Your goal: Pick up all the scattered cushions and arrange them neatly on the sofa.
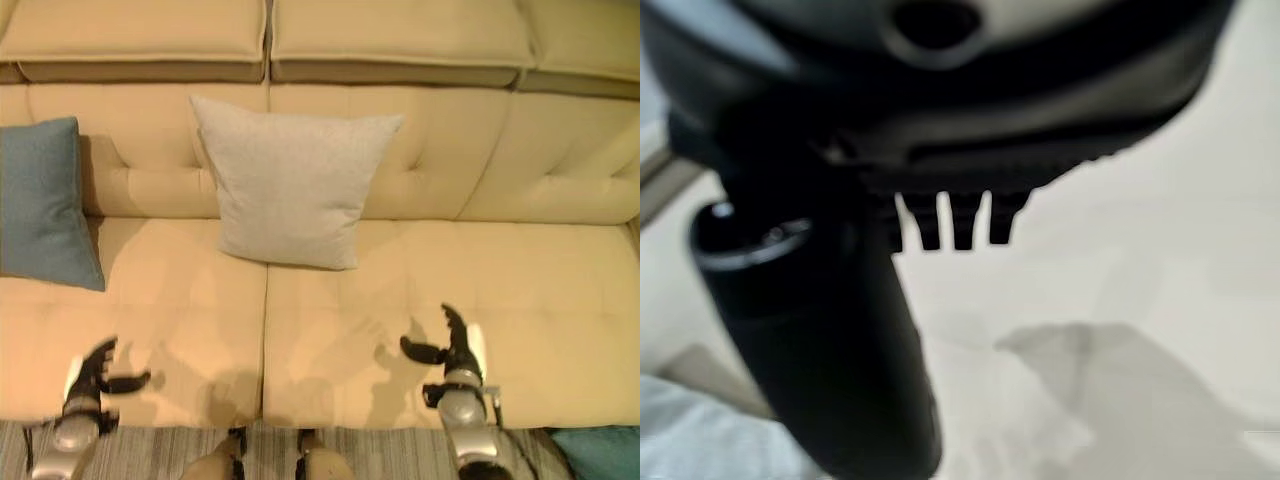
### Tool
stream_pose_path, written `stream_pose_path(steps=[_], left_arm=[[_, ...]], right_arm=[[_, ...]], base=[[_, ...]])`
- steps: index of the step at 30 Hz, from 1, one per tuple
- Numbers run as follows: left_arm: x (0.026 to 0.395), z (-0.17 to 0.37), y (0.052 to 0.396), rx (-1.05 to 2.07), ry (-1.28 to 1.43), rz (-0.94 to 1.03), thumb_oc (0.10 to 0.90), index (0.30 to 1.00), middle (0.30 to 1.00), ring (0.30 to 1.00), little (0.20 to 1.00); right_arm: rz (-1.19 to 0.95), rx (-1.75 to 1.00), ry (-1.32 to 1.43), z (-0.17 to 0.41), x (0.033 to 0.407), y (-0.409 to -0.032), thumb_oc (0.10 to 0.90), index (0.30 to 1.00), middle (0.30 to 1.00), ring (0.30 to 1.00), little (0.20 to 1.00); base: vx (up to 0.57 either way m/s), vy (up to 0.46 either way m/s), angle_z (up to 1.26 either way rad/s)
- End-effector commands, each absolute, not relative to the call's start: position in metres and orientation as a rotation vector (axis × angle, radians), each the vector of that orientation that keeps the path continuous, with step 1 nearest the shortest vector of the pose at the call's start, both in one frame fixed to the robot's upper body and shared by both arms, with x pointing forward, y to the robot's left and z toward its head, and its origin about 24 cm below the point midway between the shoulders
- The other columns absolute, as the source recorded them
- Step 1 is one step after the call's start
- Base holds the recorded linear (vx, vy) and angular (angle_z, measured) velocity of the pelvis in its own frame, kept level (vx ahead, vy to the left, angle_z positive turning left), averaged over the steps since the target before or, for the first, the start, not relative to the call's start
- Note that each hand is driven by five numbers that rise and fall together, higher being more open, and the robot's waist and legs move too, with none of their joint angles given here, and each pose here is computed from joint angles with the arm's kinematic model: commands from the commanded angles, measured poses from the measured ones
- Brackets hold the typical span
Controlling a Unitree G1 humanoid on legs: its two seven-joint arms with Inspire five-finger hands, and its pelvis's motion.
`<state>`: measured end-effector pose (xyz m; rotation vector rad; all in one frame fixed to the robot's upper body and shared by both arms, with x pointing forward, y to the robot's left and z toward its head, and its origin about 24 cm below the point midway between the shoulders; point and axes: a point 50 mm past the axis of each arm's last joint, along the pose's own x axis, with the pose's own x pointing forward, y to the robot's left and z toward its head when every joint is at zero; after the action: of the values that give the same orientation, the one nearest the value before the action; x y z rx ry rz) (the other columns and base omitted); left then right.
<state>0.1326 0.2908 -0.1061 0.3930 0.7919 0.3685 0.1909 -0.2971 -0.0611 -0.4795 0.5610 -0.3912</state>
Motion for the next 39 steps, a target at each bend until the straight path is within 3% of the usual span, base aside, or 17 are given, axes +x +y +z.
stream_pose_path(steps=[1,11,16,22,35,39], left_arm=[[0.135,-0.109,0.289,0.450,0.806,0.306,0.800,0.900,0.900,0.900,0.900],[0.109,-0.139,0.262,0.425,0.974,0.219,0.800,0.900,0.900,0.900,0.900],[0.139,-0.132,0.249,0.464,0.884,0.139,0.800,0.900,0.900,0.900,0.900],[0.143,-0.131,0.258,0.518,0.902,0.145,0.800,0.900,0.900,0.900,0.900],[0.103,-0.146,0.267,0.535,1.083,0.163,0.800,0.900,0.900,0.900,0.900],[0.111,-0.144,0.264,0.529,1.059,0.160,0.800,0.900,0.900,0.900,0.900]], right_arm=[[-0.355,-0.557,0.508,-0.052,0.194,-0.306,0.800,0.900,0.900,0.900,0.900],[-0.235,-0.648,0.673,-0.083,0.179,-0.296,0.800,0.900,0.900,0.900,0.900],[-0.220,-0.664,0.846,-0.108,0.158,-0.294,0.800,0.900,0.900,0.900,0.900],[-0.162,-0.681,0.956,-0.125,0.146,-0.280,0.800,0.900,0.900,0.900,0.900],[-0.202,-0.599,1.032,-0.137,0.127,-0.272,0.800,0.900,0.900,0.900,0.900],[-0.185,-0.600,1.044,-0.138,0.126,-0.270,0.800,0.900,0.900,0.900,0.900]], base=[[-0.12,-0.046,0.11],[-0.21,0.037,-0.07],[-0.27,0.218,0.04],[-0.33,0.156,-0.11],[-0.20,0.012,-0.17],[-0.03,-0.118,-0.27]])
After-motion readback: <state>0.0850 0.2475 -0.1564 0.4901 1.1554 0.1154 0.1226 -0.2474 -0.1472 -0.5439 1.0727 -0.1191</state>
